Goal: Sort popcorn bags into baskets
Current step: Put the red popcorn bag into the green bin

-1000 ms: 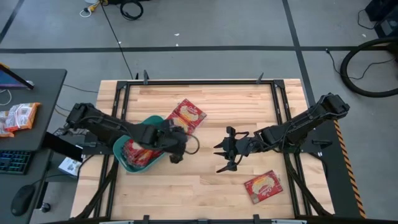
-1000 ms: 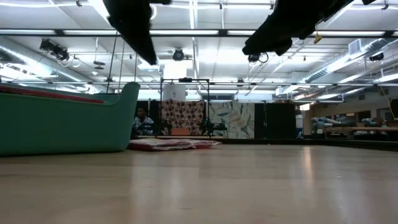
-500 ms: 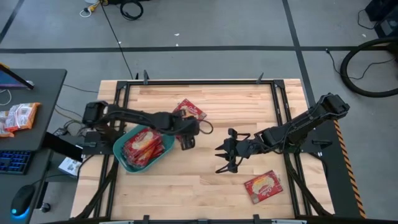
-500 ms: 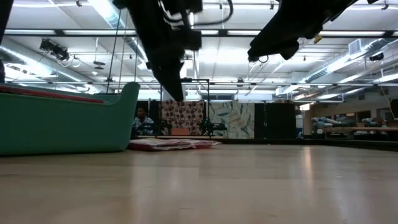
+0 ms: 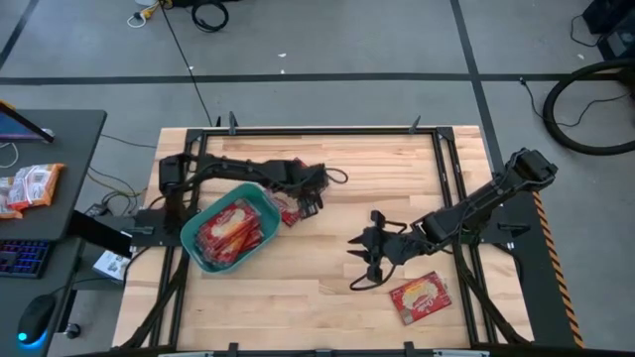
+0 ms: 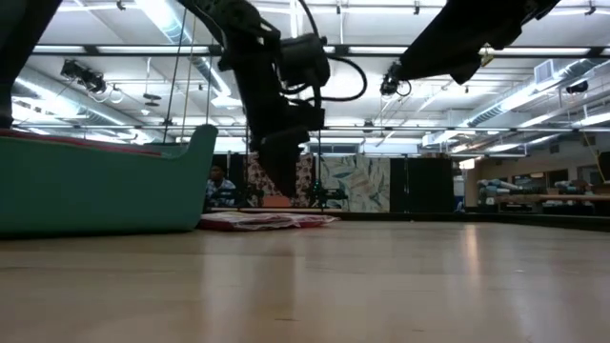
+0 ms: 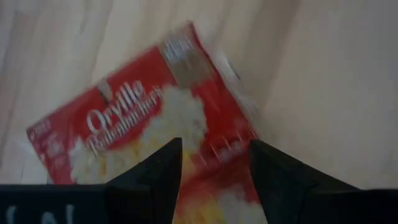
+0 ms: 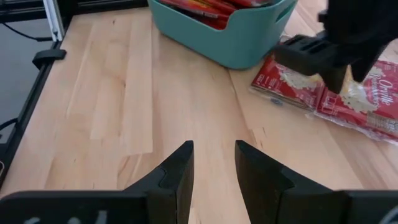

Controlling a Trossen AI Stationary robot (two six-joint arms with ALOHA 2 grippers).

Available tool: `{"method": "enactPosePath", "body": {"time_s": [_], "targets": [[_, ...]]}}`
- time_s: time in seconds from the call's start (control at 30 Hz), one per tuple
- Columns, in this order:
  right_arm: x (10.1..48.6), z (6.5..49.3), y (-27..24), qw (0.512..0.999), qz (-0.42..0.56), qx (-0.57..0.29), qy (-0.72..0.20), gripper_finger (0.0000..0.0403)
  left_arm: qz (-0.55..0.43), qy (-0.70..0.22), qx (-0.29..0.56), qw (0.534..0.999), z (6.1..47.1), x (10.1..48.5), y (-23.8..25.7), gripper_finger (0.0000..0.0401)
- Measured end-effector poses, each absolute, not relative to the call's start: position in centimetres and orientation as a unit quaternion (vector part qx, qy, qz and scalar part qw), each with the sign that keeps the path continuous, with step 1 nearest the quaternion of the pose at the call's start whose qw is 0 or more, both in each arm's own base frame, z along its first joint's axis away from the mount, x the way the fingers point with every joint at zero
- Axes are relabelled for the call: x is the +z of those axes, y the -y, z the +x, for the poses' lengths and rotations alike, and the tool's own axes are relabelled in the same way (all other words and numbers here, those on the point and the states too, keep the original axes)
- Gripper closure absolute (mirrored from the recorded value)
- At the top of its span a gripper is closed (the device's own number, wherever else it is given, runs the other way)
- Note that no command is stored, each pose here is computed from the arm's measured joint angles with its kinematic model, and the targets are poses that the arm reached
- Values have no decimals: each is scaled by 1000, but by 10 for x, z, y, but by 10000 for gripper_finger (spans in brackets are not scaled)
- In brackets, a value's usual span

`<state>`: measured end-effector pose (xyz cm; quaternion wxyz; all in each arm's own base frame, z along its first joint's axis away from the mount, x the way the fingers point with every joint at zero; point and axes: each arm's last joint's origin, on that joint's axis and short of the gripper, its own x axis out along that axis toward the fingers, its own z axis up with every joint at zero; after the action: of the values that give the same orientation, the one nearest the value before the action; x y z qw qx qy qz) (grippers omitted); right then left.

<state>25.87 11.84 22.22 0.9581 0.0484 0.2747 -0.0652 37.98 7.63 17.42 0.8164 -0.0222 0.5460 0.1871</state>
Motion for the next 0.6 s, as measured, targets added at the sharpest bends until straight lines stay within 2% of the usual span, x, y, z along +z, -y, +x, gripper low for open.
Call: {"method": "enactPosePath", "body": {"time_s": [0.07, 0.23, 0.6], "targets": [[222, 257, -121, 958, 49, -67, -274, 281, -41, -536, 189, 822, 382, 171, -86, 214], [222, 253, -128, 959, 43, -65, -273, 281, -69, -570, 186, 797, 375, 165, -90, 214], [223, 254, -127, 961, 43, -65, -266, 281, -29, -580, 177, 795, 378, 165, -68, 214]]}}
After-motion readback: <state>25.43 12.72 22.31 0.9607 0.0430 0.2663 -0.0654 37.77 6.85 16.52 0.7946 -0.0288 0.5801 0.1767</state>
